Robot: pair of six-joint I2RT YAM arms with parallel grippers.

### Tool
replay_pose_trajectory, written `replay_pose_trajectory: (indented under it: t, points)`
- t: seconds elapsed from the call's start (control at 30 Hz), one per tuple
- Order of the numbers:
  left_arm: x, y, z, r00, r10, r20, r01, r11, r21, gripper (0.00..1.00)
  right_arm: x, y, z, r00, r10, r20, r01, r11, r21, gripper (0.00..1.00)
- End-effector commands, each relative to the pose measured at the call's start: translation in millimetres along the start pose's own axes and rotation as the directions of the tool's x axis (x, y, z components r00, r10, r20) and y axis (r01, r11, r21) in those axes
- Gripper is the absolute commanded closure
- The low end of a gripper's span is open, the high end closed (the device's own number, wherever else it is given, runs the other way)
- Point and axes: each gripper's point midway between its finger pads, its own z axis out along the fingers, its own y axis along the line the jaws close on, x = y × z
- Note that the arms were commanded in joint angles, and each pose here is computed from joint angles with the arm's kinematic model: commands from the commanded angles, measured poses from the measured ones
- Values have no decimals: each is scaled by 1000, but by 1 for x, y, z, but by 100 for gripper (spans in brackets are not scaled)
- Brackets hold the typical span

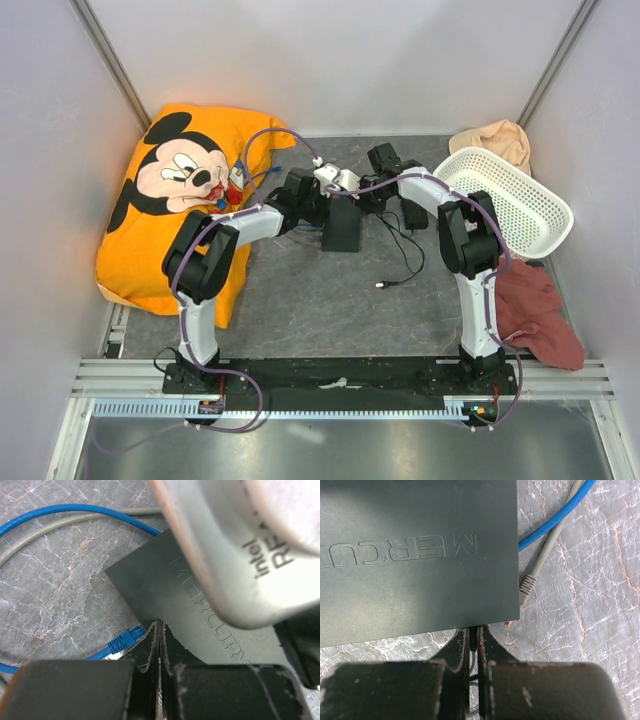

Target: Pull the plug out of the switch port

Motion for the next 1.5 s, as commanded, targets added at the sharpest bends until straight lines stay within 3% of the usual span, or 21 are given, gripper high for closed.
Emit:
replay_pose_trajectory:
  t: [0.0, 0.17, 0.4, 0.6, 0.83, 0.97, 1.07, 1.2, 1.3, 1.47]
  points:
    - [94, 14, 7, 964, 16, -266, -48, 992, -113, 98, 35, 22, -5, 993, 51, -105, -58, 996, -64, 100]
    - [98, 10, 11, 961, 47, -274, -75, 993, -91, 98, 55, 31, -16, 986, 24, -164, -36, 997, -75, 100]
    - [99, 11, 11, 960, 50, -275, -79, 992, -95, 98, 74, 8, -32, 964, -63, -258, 64, 998, -5, 100]
    - [97, 15, 9, 963, 41, -265, -75, 990, -118, 98, 74, 16, -33, 962, -8, -271, -3, 999, -43, 100]
    - [20, 50, -47, 993, -109, -44, 104, 988, -114, 98, 56, 24, -30, 966, 149, -213, -169, 983, -77, 100]
    - [-2, 49, -55, 989, -146, 8, 146, 988, -54, 98, 55, 20, -38, 956, 206, -209, -218, 975, -37, 100]
    - [-13, 43, -47, 983, -180, 21, 180, 984, -7, 98, 50, 15, -58, 955, 228, -192, -233, 972, -5, 100]
    - [-26, 44, -38, 970, -241, 45, 241, 970, -9, 98, 21, 15, -116, 974, 209, -92, -205, 978, 48, 100]
    - [-39, 45, -32, 972, -223, 79, 224, 975, -4, 98, 27, 32, -141, 973, 195, -122, -186, 980, 77, 100]
    - [-46, 48, -29, 973, -212, 92, 214, 977, -14, 98, 92, 68, -163, 927, 295, -232, -280, 955, 98, 100]
